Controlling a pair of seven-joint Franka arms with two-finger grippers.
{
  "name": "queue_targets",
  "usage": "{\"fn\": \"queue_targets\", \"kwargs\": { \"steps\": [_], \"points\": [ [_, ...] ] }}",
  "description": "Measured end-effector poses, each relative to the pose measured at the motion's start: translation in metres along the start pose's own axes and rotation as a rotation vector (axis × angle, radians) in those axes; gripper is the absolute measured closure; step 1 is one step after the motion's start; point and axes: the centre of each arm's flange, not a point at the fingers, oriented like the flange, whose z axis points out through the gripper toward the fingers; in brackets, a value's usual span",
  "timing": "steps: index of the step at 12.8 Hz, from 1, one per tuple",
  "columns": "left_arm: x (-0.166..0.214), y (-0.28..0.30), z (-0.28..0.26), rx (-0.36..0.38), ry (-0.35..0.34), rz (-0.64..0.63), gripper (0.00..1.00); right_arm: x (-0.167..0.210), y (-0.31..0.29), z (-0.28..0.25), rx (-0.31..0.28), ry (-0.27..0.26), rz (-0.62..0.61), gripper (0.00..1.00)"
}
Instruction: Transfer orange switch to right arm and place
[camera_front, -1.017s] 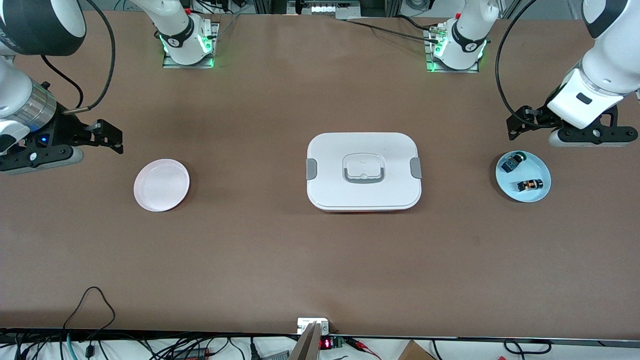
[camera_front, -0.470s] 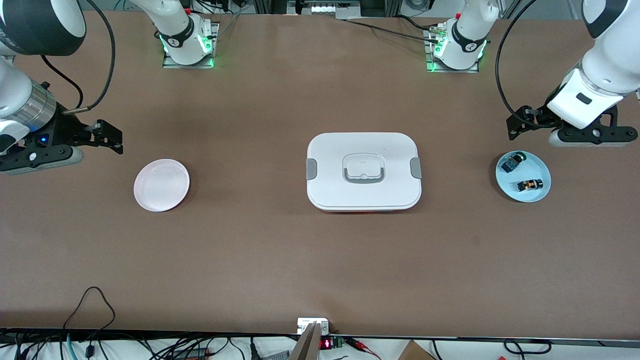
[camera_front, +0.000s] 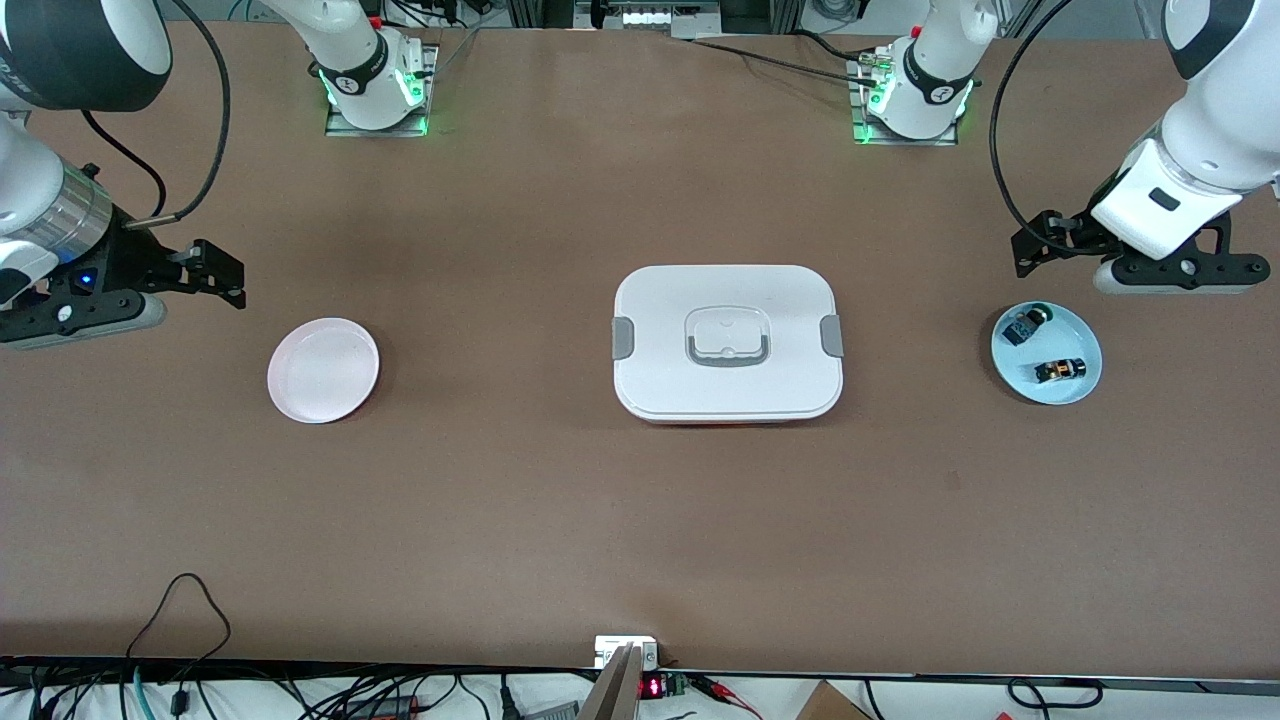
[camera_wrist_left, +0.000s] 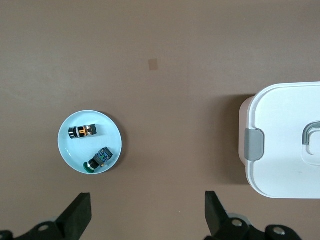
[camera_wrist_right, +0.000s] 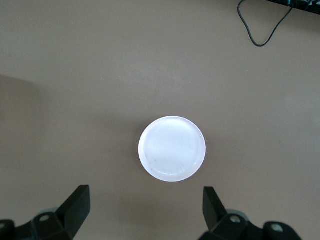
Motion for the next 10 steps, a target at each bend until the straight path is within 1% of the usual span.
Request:
{"fn": "queue_targets", "kwargs": {
  "steps": [2, 4, 8, 10],
  "points": [
    [0.002, 0.000, 0.005, 0.000, -0.014, -0.001, 0.00, 0.000, 0.000, 0.000, 0.000, 0.000, 0.000, 0.00],
    [0.002, 0.000, 0.013, 0.003, -0.047, 0.000, 0.00, 0.000, 0.000, 0.000, 0.000, 0.000, 0.000, 0.00],
    [-0.001, -0.001, 0.029, 0.012, -0.126, -0.001, 0.00, 0.000, 0.000, 0.000, 0.000, 0.001, 0.000, 0.00],
    [0.000, -0.013, 0.041, 0.017, -0.178, -0.024, 0.00, 0.000, 0.000, 0.000, 0.000, 0.001, 0.000, 0.00]
  ]
}}
